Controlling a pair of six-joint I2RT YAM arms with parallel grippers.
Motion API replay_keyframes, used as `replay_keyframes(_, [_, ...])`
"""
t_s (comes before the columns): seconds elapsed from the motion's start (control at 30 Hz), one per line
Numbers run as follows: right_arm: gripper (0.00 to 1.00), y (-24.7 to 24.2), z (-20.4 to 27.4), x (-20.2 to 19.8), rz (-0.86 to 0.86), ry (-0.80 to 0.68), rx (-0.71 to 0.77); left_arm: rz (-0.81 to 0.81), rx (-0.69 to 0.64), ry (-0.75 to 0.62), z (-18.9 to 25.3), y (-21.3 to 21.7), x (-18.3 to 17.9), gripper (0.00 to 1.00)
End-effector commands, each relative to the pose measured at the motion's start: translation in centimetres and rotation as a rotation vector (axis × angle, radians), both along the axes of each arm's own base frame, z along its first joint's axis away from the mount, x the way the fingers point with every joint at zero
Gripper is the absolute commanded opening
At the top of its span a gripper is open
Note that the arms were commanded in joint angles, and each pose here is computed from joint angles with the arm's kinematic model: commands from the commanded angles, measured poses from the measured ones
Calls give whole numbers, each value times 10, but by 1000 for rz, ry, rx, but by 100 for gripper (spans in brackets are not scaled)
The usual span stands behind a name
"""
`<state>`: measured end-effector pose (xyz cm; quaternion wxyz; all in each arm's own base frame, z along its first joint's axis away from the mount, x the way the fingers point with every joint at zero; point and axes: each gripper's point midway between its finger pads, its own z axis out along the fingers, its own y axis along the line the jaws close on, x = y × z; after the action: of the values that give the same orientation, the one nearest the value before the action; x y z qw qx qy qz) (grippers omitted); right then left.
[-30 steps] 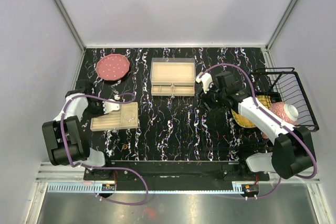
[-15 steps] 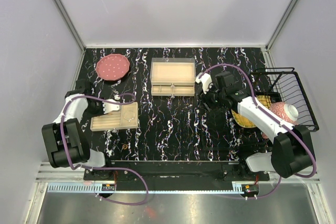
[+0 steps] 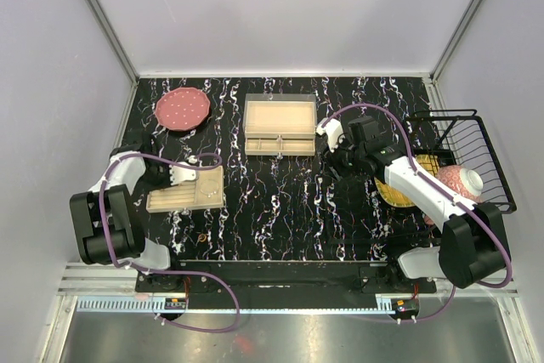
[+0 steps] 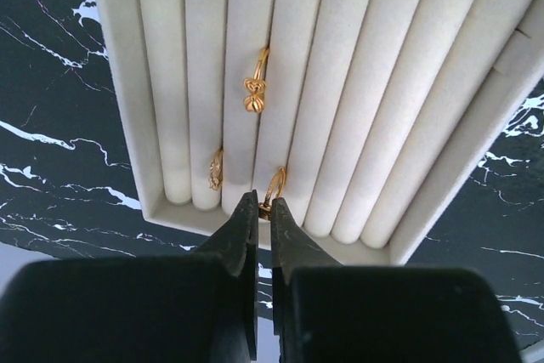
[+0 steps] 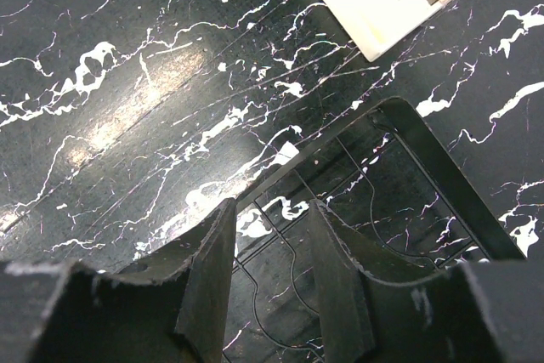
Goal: Organize the mixed jewelry
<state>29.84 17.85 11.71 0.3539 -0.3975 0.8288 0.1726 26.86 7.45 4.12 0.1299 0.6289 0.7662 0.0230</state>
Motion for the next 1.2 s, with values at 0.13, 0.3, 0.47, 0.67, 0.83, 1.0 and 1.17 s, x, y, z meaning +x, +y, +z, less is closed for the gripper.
replay_keyframes(0.13, [46,1,2,3,10,-9,6,-20,18,8,-10,2,-1,0])
replay_keyframes(0.3, [46,1,2,4,9,-10,5,-19,21,15,-14,2,-5,0])
replay_keyframes(0.47, [45,2,3,3,10,-8,7,-15,31,26,-21,3,-10,0])
replay_keyframes(0.67, [45,2,4,2,10,-8,9,2,33,31,-25,4,-12,0])
replay_keyframes(0.83, [45,1,5,2,7,-9,7,25,28,10,-20,3,-8,10])
replay_keyframes(1.0, [45,1,7,2,6,-11,12,42,17,-22,-7,2,-4,19])
replay_keyframes(1.17, [46,1,8,2,5,-12,11,60,19,-58,9,3,2,24])
